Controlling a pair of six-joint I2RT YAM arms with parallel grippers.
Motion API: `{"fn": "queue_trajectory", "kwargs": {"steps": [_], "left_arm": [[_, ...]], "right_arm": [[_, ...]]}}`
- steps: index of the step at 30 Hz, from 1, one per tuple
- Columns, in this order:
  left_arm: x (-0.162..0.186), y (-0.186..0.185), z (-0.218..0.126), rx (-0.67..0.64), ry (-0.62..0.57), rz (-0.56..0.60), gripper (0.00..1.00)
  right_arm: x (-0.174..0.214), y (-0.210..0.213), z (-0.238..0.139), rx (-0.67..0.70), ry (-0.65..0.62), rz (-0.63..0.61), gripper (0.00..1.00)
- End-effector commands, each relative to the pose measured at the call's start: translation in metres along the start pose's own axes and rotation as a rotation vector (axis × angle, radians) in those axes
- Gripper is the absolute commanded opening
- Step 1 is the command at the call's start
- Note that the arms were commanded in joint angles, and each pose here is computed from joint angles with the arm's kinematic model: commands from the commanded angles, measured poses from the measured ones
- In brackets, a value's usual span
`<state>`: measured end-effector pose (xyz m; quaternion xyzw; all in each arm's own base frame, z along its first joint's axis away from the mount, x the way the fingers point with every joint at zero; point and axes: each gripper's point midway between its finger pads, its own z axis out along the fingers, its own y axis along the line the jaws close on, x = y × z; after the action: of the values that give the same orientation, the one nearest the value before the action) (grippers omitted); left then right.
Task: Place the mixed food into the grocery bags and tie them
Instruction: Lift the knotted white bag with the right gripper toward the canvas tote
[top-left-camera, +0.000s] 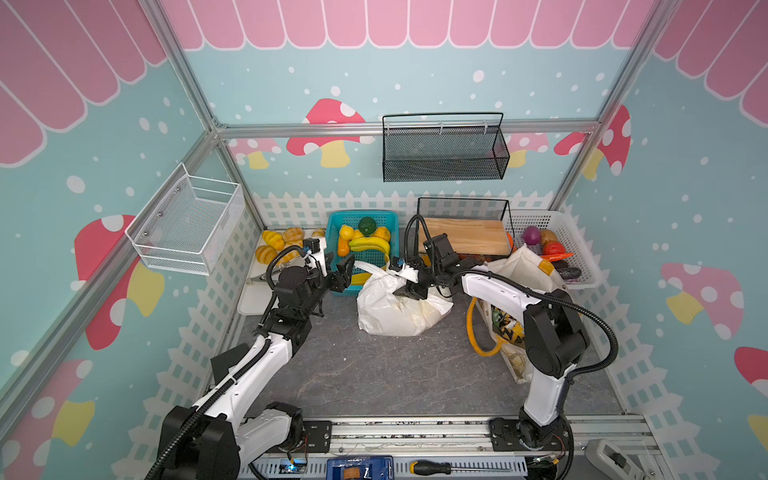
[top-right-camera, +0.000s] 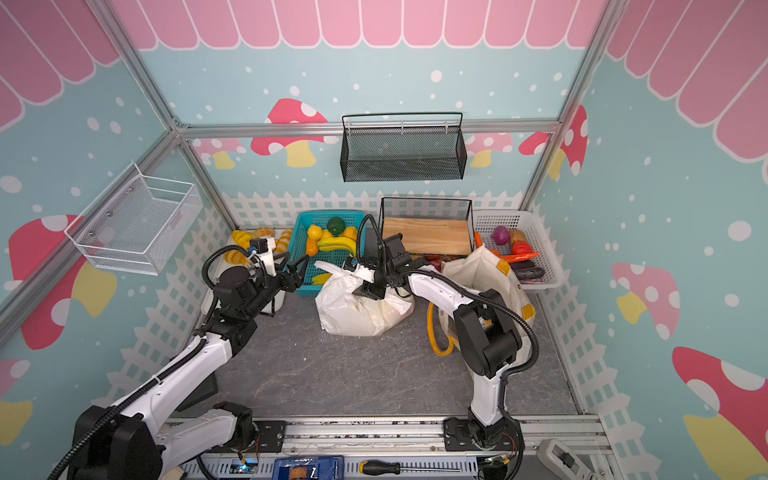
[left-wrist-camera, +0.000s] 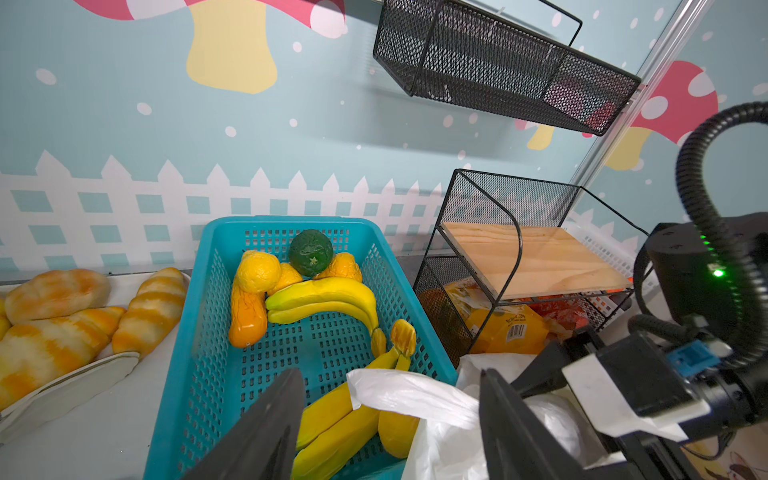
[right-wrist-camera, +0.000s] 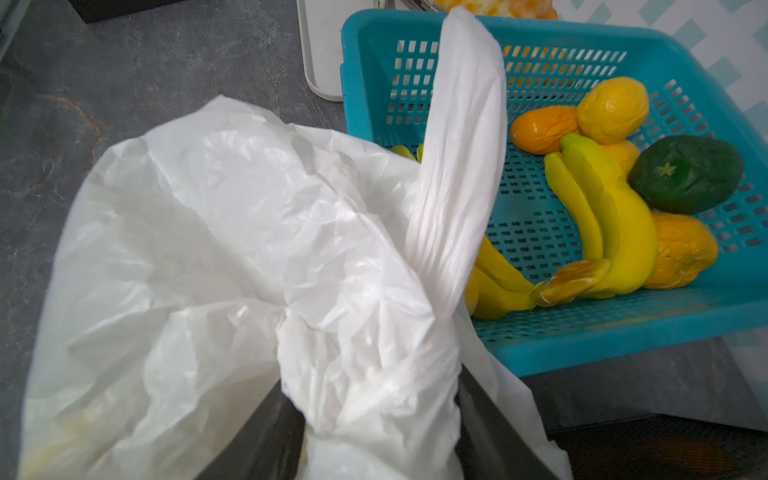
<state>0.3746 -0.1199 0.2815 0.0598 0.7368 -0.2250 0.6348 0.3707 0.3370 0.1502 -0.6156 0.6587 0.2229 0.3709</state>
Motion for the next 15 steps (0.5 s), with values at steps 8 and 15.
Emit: {"fn": "queue_trajectory", "kwargs": {"steps": [8, 15], "left_arm": [[-0.021, -0.02, -0.017, 0.069, -0.072, -0.163, 0.68], [-0.037, -0.026, -0.044, 0.072, -0.179, -0.237, 0.68]], "right_arm": [[-0.057, 0.014, -0.063, 0.011, -0.221, 0.097, 0.04], [-0.119, 0.011, -0.186, 0.119, -0.575, 0.227, 0.0]]}}
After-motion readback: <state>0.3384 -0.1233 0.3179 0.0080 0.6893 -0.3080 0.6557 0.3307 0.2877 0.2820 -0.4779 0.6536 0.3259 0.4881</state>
